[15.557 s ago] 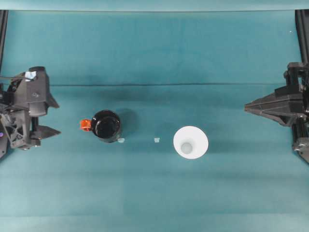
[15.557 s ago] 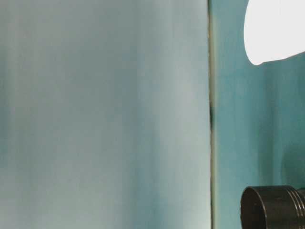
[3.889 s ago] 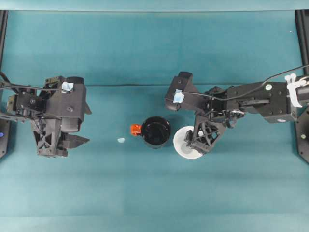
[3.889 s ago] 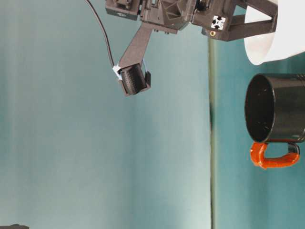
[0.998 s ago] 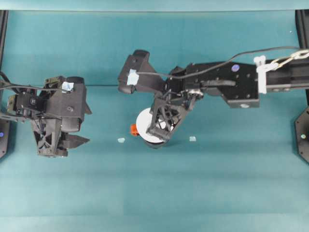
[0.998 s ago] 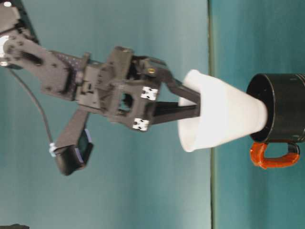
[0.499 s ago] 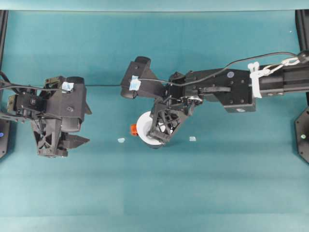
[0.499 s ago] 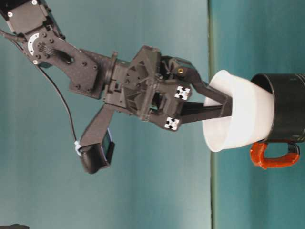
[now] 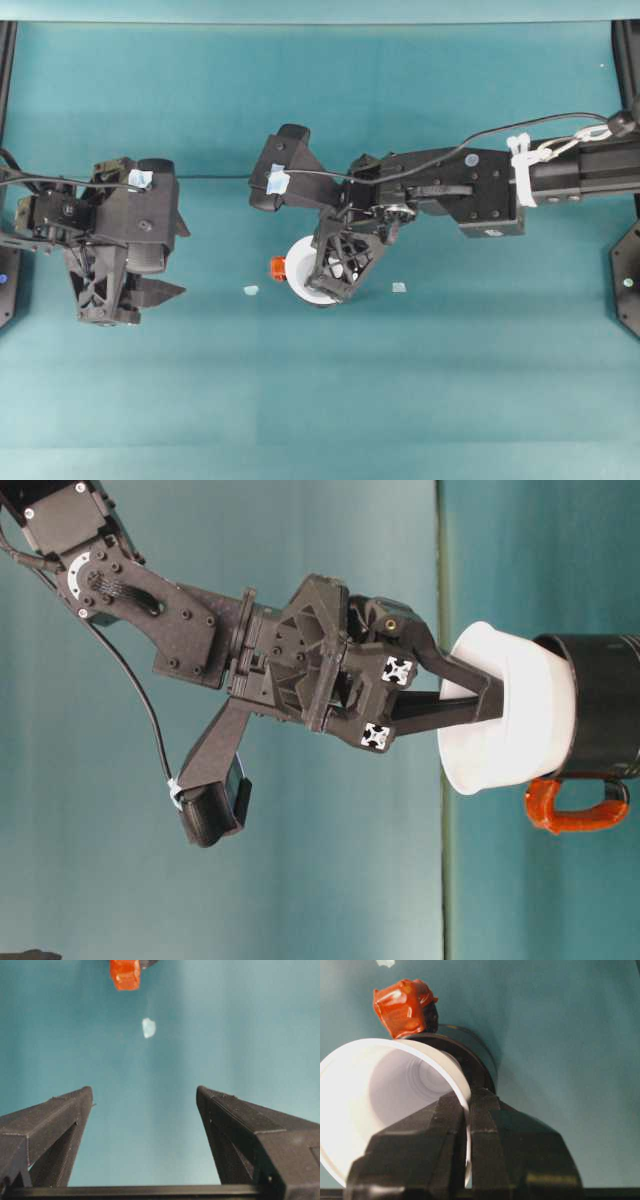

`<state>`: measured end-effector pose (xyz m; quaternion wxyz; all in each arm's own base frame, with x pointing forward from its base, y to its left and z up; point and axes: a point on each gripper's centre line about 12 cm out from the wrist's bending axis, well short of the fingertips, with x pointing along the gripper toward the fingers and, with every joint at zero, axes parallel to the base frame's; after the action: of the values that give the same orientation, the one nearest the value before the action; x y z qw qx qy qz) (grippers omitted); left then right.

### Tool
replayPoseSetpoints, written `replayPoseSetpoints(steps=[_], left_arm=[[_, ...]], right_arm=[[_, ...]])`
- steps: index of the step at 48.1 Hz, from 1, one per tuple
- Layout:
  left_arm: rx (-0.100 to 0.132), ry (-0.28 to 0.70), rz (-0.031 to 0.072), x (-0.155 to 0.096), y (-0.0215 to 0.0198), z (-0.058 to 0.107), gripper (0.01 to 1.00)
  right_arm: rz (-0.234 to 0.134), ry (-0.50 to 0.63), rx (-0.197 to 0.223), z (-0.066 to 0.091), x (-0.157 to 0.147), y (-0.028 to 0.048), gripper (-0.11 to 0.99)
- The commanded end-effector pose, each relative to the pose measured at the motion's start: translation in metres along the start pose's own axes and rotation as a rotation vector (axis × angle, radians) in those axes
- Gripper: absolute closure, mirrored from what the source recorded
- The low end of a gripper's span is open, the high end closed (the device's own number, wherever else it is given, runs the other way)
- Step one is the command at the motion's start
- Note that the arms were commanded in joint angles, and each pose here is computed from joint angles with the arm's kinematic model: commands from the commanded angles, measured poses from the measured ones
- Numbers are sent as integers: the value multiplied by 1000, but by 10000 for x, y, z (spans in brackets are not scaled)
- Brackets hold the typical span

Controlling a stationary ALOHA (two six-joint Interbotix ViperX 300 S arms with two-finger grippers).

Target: Put the paper cup into the moved red handle cup holder.

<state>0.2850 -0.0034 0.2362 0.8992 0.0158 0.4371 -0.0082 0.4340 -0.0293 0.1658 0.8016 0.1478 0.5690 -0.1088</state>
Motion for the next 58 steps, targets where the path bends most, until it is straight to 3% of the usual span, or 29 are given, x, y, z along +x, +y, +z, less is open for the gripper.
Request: replayPoseSetpoints(steps=[1,13,20,25,34,36,48,58], left_arm=[[5,-21,1,-34,-1,55,87],[5,-20,2,-32,3,49,87],[7,-20,1,-32,-1,49,87],[5,-21,1,-32,-1,51,87],[5,-21,1,-36,-1,50,87],[5,-23,1,-36,-1,52,87],[5,-23,1,-36,-1,52,87],[5,-23,1,-41,-1,52,87]], right_arm=[[10,-21,-11,51,-99,47,986],[10,-8,-18,62,-165,82,964],[15,-13,-14,82,-183,93,856],[18,-18,-11,101,-210,114,650],[18,-8,-17,88,-227,146,89],[19,-10,-18,93,-234,155,18],[23,-23,-19,96,-298,169,74],[15,-58,-35,116,-549,155,78]])
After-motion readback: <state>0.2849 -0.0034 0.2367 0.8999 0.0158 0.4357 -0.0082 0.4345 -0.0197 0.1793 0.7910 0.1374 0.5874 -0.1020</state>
